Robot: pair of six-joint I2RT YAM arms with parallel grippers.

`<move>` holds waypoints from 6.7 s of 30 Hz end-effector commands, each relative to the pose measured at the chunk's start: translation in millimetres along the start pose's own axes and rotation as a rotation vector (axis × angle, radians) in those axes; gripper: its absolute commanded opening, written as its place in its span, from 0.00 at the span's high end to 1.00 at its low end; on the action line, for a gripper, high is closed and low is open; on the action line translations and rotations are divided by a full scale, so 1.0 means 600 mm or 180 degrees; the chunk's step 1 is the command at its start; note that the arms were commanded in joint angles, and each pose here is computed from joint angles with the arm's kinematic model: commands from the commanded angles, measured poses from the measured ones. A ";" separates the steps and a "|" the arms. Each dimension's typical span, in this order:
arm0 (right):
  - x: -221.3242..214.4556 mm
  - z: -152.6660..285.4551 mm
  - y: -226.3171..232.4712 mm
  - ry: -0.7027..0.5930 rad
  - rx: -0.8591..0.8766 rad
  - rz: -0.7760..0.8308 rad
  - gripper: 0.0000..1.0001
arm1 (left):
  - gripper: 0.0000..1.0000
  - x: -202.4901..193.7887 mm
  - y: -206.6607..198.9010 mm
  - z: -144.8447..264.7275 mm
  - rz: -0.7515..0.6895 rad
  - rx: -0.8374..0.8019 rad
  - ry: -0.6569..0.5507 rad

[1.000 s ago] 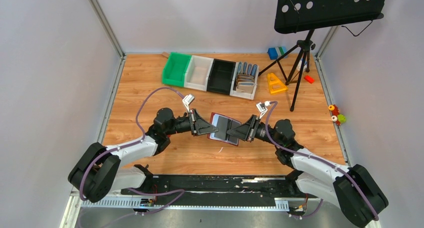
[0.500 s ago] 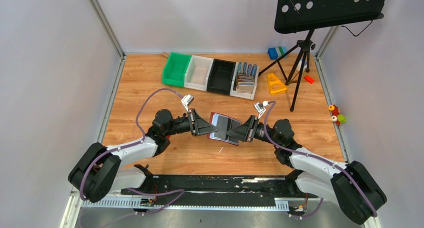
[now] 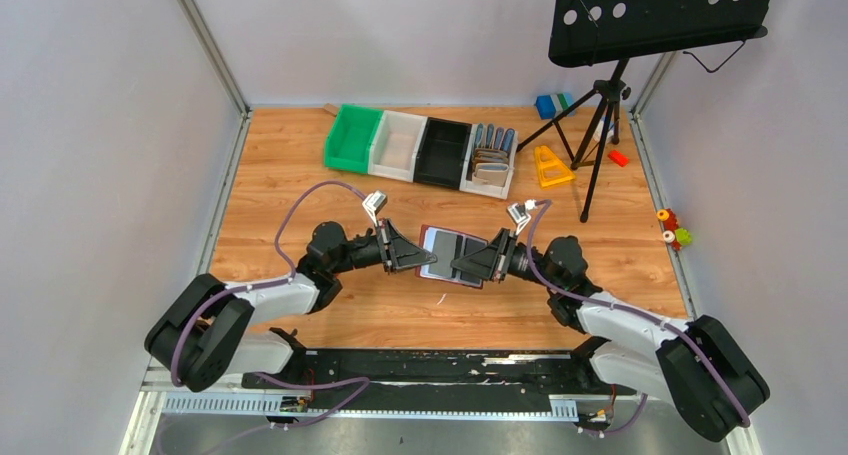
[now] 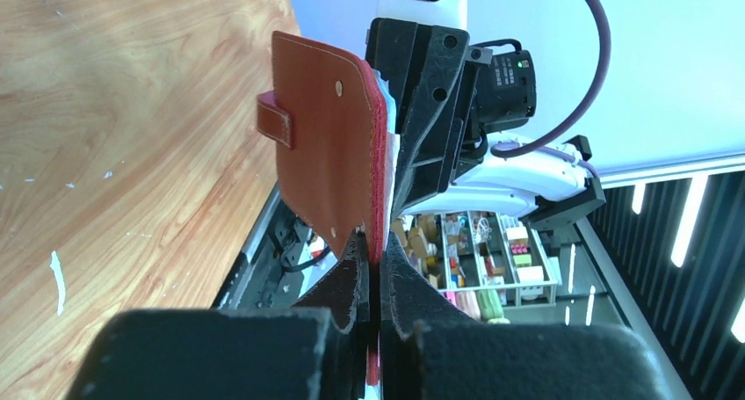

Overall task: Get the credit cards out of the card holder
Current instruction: Remove the credit card from the card holder, then place the credit card in the storage box, then remove the credit card from the card holder.

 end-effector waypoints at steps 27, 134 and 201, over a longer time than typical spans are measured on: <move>0.085 0.042 -0.079 -0.0034 -0.1647 0.0750 1.00 | 0.78 0.041 0.232 0.084 -0.0867 0.2308 -0.0200; -0.073 -0.018 -0.181 0.1044 -0.1810 0.0620 0.35 | 0.75 -0.008 0.229 0.048 -0.0709 0.1875 0.0187; 0.000 0.034 0.005 -0.0080 -0.0424 0.0815 1.00 | 0.61 -0.021 -0.049 0.038 -0.1546 0.0949 0.0407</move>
Point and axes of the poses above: each gripper's point midway between its finger pads, its own z axis back along the fingers, its own y axis along the line the jaws close on, x = y × z, the point moved 3 cm from there along z, back along the fingers, and after that the axes turned 3 degrees about z, right-handed, at the moved point
